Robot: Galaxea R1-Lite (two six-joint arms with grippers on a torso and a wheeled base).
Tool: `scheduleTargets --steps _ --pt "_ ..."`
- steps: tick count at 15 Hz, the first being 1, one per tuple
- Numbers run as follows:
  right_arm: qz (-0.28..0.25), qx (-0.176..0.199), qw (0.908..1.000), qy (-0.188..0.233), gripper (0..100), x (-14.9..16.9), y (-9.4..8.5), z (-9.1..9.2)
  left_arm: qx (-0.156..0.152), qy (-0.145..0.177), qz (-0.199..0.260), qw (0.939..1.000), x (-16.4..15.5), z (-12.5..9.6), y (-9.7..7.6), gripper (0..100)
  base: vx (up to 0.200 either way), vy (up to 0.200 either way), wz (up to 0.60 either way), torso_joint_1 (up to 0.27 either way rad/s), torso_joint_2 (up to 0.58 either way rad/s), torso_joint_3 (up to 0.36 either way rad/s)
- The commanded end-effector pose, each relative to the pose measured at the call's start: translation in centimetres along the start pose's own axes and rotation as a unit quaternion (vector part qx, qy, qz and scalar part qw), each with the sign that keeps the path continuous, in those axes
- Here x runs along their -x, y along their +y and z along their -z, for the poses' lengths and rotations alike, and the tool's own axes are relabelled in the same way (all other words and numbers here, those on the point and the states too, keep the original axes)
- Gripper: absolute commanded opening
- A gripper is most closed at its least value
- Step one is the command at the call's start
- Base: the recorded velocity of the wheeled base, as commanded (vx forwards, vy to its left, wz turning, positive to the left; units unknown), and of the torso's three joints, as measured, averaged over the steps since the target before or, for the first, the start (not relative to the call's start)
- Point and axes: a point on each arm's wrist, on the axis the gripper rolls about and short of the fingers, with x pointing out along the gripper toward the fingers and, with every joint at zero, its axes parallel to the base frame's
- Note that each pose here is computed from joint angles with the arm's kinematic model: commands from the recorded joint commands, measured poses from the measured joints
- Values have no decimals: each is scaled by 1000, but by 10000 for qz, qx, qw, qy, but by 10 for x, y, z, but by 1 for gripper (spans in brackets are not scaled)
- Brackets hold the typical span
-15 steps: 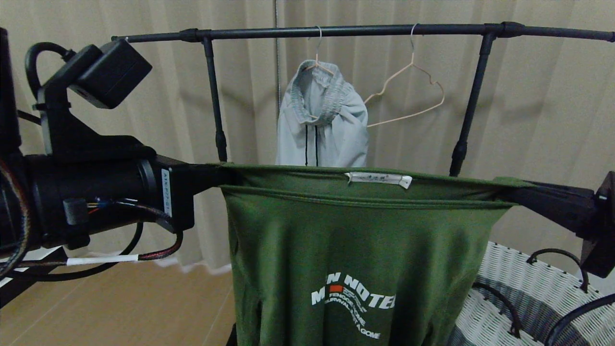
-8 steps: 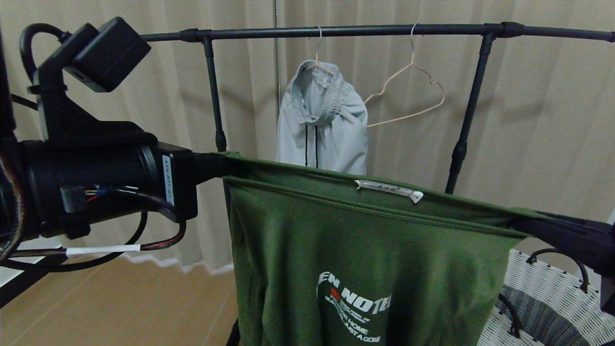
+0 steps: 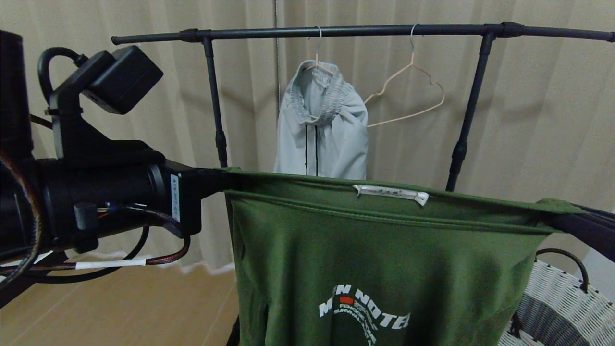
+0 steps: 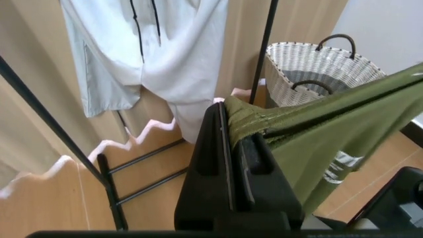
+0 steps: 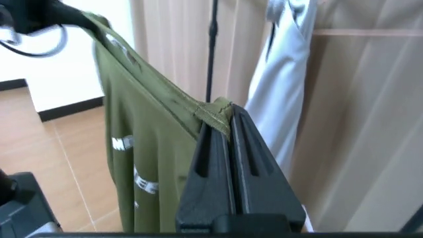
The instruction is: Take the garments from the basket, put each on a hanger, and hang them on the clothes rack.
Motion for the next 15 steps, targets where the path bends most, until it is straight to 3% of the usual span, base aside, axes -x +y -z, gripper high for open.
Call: scheduleTargets --steps 1,4,6,11,15 --pt "-51 50 9999 -147 100 5 3 -4 1 6 11 10000 0 1 0 0 0 0 0 0 0 0" --pt "-61 28 9999 -101 100 5 3 -2 10 3 -25 10000 1 1 1 0 0 0 0 0 0 0" --pt "-60 22 10000 -35 100 7 3 4 91 -3 -327 9994 1 1 13 0 0 0 0 0 0 0" --pt "-814 27 9964 -237 100 21 12 -3 163 154 -832 9963 -3 10 25 0 0 0 0 0 0 0" --pt "-623 -171 9977 215 100 28 11 6 274 -9 -1266 9916 24 16 39 0 0 0 0 0 0 0"
